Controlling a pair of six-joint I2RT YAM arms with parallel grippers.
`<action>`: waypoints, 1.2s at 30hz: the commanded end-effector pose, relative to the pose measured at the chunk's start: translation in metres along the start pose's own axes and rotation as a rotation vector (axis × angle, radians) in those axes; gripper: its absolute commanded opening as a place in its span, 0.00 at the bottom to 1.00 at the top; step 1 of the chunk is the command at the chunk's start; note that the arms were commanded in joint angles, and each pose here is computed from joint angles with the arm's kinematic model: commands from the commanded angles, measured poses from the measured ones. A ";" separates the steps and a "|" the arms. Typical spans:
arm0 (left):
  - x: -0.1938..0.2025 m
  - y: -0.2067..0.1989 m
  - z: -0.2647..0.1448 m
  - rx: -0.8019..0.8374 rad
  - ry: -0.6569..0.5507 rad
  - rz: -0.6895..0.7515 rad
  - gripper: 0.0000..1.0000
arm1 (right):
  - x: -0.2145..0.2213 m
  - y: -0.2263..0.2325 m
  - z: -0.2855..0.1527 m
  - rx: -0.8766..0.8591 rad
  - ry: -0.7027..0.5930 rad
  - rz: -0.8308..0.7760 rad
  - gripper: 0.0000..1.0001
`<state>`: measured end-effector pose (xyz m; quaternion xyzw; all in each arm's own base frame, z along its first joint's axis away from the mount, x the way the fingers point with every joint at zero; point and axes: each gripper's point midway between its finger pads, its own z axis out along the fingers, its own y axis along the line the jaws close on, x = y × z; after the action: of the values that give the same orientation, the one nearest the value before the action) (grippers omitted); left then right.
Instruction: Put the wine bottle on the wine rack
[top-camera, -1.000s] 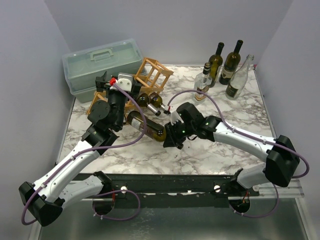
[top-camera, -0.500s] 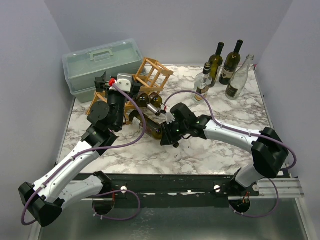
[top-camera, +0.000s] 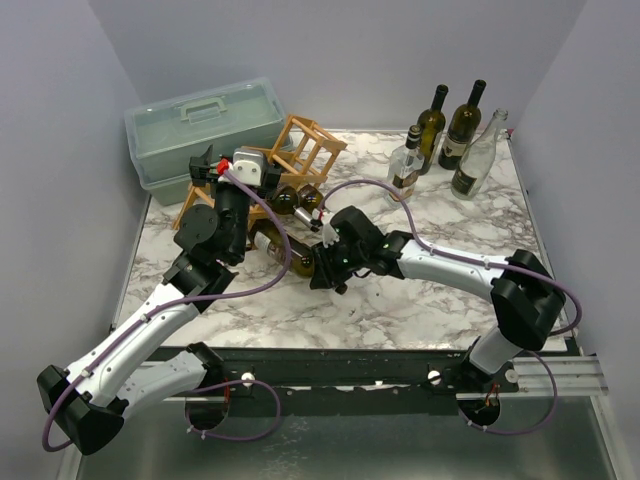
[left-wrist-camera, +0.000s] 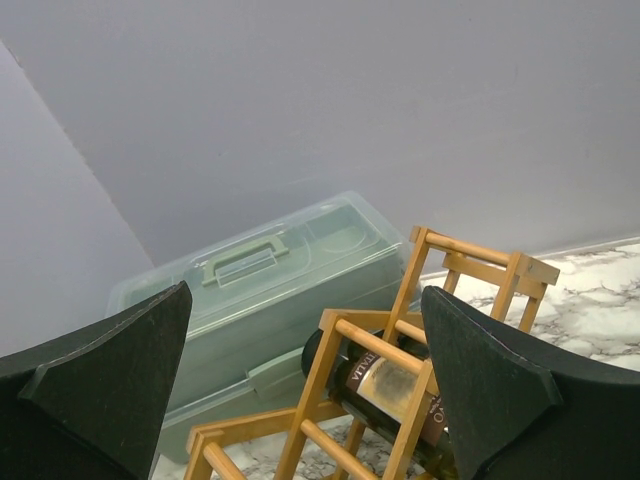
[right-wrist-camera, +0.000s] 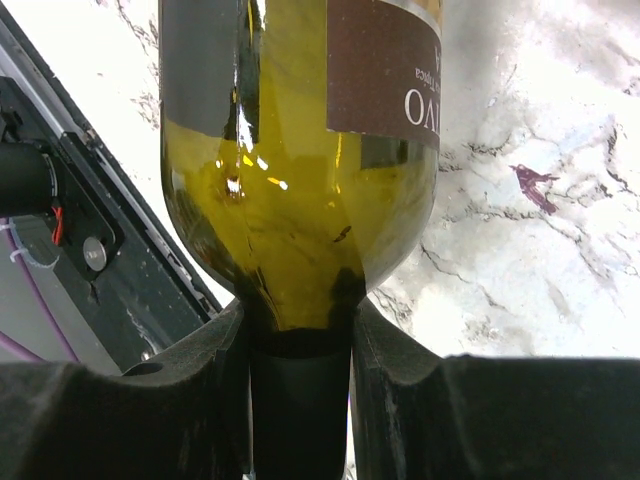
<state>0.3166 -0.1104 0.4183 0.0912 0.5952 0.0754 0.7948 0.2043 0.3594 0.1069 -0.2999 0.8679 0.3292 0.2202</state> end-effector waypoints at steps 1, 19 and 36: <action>-0.005 0.007 -0.002 -0.021 -0.025 -0.034 0.98 | -0.057 0.027 0.001 -0.070 -0.181 -0.066 0.01; -0.005 0.002 -0.003 -0.001 -0.034 -0.070 0.98 | -0.091 0.019 0.037 0.007 -0.302 -0.089 0.00; -0.008 0.001 -0.006 0.011 -0.047 -0.096 0.98 | -0.109 0.013 0.065 0.106 -0.321 -0.091 0.00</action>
<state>0.3128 -0.1117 0.4178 0.0734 0.5922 0.0461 0.8011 0.2624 0.4289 0.0859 -0.2843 0.8607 0.2937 0.3033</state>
